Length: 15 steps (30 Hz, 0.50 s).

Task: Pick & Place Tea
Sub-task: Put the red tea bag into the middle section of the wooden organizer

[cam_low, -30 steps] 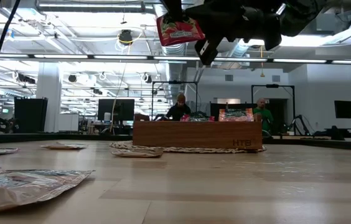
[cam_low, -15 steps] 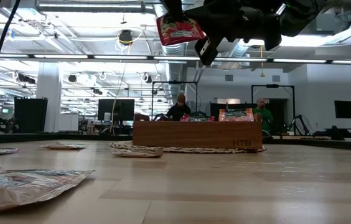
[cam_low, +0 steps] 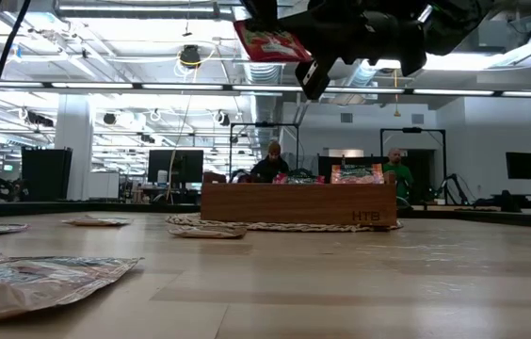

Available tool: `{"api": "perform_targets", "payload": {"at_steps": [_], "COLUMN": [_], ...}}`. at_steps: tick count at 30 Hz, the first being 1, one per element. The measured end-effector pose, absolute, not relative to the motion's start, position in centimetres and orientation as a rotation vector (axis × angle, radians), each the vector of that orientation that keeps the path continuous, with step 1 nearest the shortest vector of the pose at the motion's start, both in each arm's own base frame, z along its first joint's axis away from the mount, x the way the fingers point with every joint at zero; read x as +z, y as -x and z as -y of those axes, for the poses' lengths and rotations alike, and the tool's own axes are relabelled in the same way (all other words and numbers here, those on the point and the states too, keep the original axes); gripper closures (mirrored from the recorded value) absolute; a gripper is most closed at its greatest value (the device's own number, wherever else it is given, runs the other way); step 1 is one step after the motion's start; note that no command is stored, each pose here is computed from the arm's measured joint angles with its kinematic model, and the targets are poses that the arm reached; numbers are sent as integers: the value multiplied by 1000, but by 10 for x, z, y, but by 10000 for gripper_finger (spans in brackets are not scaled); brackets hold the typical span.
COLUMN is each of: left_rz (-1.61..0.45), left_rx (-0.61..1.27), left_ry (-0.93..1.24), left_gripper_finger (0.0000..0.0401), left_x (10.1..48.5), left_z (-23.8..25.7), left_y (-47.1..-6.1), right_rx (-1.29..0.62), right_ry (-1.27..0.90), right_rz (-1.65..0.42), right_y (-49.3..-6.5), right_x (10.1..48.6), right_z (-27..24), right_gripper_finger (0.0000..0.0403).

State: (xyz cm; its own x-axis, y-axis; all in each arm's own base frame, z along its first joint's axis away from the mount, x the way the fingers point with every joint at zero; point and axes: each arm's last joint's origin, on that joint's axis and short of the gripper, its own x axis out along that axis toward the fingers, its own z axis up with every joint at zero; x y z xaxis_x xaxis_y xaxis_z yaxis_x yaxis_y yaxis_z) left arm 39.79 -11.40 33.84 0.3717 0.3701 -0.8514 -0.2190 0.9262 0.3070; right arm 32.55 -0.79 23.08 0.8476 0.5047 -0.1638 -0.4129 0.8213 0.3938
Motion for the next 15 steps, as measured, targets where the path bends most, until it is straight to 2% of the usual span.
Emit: {"api": "perform_targets", "payload": {"at_steps": [8,15], "left_rz": [-1122,-1150], "left_rx": [372,411], "left_ry": [-153,-110], "left_gripper_finger": [245,234], "left_x": [341,351], "left_z": [117,118], "left_y": [-395,-379], "right_rx": [432,315], "right_ry": [-361,-353], "right_rz": [-326,-366], "right_y": [-325,-324], "right_x": [224,219], "right_z": [9,14], "right_gripper_finger": [403,403]}}
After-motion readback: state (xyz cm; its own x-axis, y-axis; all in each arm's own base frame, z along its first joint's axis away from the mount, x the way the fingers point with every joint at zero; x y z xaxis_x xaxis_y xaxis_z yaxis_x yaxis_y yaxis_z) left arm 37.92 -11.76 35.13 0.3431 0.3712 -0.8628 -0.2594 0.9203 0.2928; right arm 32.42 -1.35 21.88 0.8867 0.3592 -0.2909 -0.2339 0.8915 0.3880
